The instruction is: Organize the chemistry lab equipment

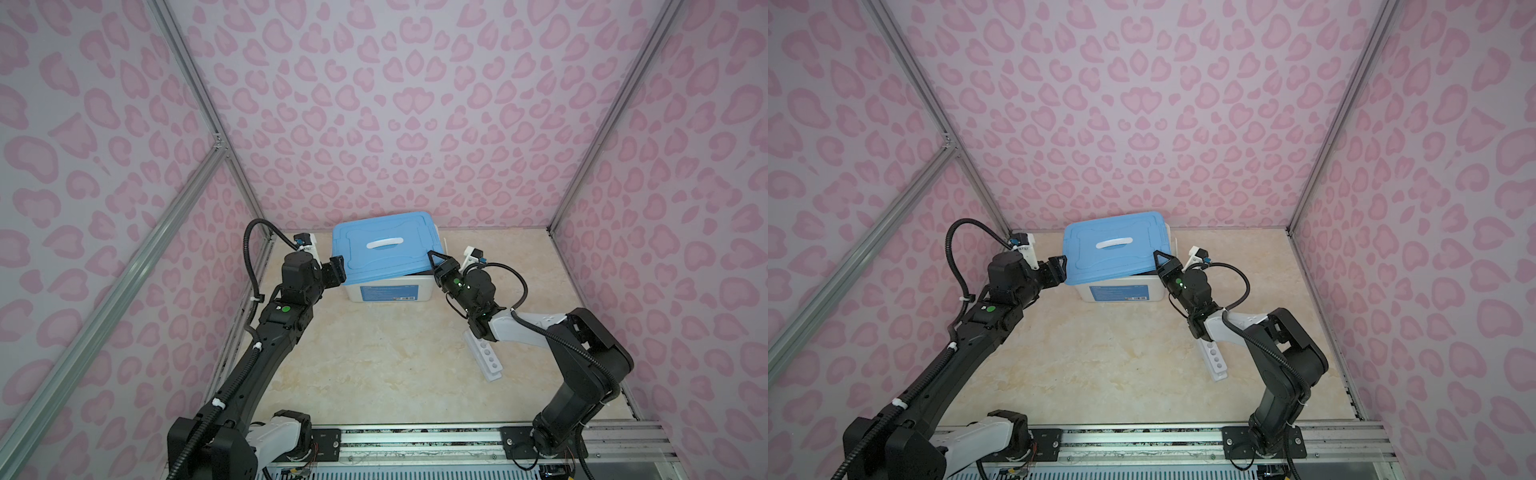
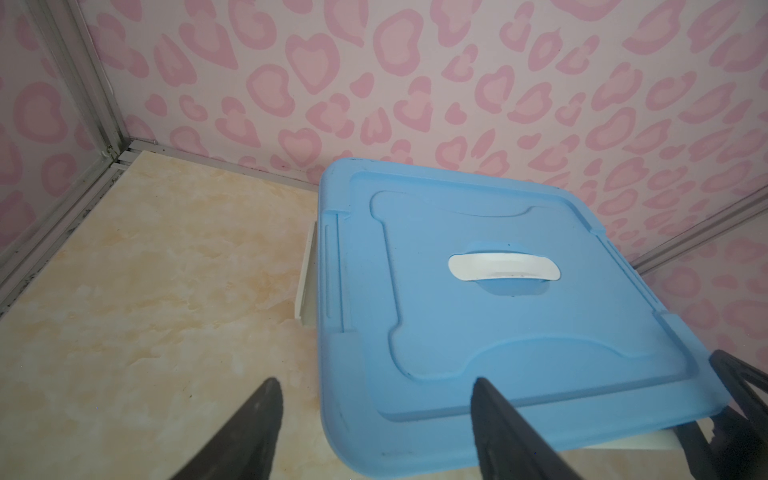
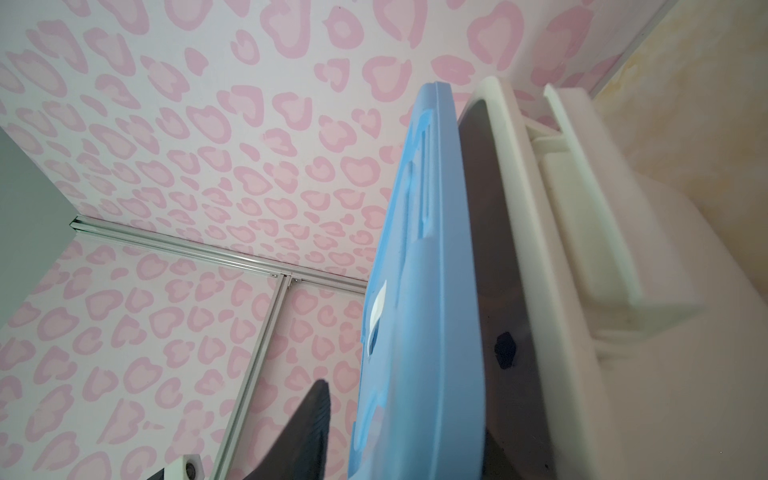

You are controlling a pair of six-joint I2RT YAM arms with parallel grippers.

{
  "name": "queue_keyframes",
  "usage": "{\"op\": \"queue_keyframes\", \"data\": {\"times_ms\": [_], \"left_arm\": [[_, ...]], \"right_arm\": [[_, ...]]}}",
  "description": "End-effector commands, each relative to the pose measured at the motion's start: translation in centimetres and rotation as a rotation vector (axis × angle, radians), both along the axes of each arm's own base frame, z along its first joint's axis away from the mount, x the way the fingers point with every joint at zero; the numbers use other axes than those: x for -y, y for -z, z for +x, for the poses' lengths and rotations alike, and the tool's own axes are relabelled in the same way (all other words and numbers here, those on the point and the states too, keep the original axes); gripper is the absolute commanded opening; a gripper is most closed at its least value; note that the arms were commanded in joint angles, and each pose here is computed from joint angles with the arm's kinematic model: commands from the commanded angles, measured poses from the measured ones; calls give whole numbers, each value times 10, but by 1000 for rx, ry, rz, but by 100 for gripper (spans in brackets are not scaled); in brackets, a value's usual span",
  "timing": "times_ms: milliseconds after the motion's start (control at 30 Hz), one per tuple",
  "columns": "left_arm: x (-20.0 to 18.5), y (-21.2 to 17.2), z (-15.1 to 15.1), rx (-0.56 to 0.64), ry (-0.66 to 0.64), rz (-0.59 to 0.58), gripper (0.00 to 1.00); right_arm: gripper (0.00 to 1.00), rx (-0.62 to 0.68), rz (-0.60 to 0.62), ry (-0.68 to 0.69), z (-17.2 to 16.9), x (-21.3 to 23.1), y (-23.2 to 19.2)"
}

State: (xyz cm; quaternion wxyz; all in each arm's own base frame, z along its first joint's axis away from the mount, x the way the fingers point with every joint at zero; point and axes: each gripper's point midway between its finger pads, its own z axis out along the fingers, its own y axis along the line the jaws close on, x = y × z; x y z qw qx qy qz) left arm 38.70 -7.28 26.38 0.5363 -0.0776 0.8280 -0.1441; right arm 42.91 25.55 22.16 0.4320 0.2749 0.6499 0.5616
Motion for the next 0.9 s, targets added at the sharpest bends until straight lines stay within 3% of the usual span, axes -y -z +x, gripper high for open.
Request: {"op": "queue_keyframes", "data": {"times_ms": [0, 233, 867], "left_arm": [[1, -12, 6, 45, 4, -3, 74], [2, -12, 7, 45, 5, -3, 74], [4, -5, 13, 29, 10, -6, 74]], "right_arm": [[45, -41, -65, 49, -2, 11, 19], [50, -62, -93, 75, -9, 24, 25], [50, -88, -150, 107, -17, 42, 33]]}}
